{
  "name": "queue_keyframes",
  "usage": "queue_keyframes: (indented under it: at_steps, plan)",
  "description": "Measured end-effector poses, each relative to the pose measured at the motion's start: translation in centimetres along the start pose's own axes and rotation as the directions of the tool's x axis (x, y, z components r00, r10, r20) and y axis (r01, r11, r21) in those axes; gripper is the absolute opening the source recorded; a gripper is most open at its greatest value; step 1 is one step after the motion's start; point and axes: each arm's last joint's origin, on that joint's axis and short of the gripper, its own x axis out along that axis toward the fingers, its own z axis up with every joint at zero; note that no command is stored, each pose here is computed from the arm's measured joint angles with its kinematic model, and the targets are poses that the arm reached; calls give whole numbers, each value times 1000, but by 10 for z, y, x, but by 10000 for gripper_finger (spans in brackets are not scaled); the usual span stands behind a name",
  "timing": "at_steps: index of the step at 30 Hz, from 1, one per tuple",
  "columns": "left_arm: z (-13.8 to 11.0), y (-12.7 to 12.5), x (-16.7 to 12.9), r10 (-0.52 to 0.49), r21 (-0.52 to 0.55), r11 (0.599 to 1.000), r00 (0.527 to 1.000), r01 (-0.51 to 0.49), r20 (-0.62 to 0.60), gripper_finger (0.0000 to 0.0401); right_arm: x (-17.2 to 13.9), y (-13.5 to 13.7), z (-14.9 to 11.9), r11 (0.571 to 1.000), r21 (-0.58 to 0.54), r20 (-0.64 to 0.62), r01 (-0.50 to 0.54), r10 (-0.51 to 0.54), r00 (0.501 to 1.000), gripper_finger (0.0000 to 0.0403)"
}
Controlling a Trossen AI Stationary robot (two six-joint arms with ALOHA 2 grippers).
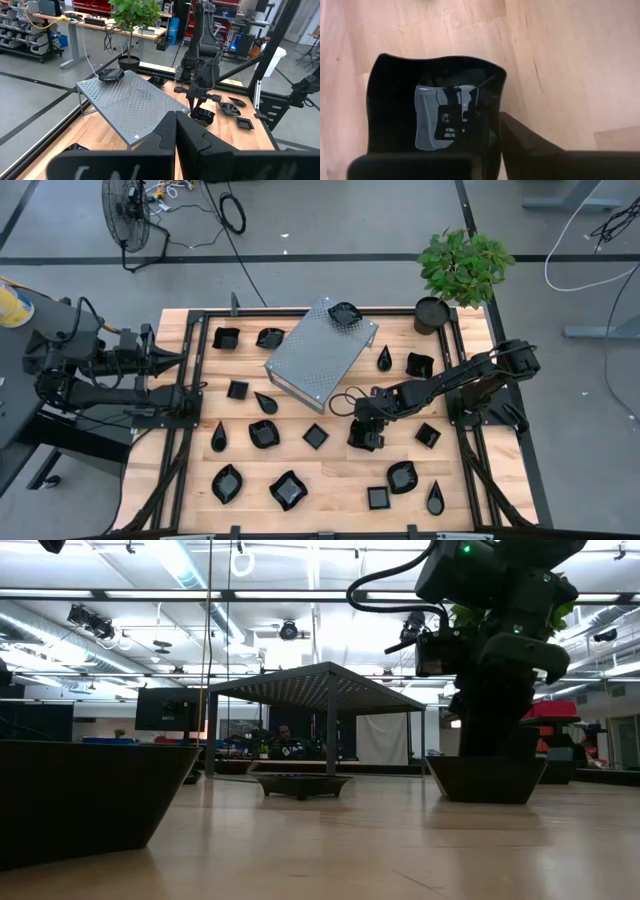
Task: Pick & Place Mini shaped plates
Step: Put the black distorted square plate on the shelf
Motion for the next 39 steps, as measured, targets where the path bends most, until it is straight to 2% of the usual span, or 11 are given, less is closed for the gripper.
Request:
queue_keyframes:
  at_steps: [6, 17, 23, 31, 39]
  plan:
    - [0, 0, 0, 0, -1, 1000, 1000, 0, 0, 5, 0, 1, 0, 1000, 0, -5, -25, 25, 1000, 7]
    - [0, 0, 0, 0, 0, 1000, 1000, 0, 0, 5, -13, 6, 7, 992, 95, -16, -84, 86, 996, 1]
    - [0, 0, 0, 0, -1, 1000, 1000, 0, 0, 5, -44, 14, 27, 987, 102, 1, -120, 120, 993, 1]
    - [0, 0, 0, 0, -1, 1000, 1000, 0, 1, 5, -94, 20, 62, 976, 117, 94, -184, 173, 980, 0]
    - [0, 0, 0, 0, -1, 1000, 1000, 0, 1, 5, -151, 16, 105, 955, 121, 283, -271, 228, 932, 0]
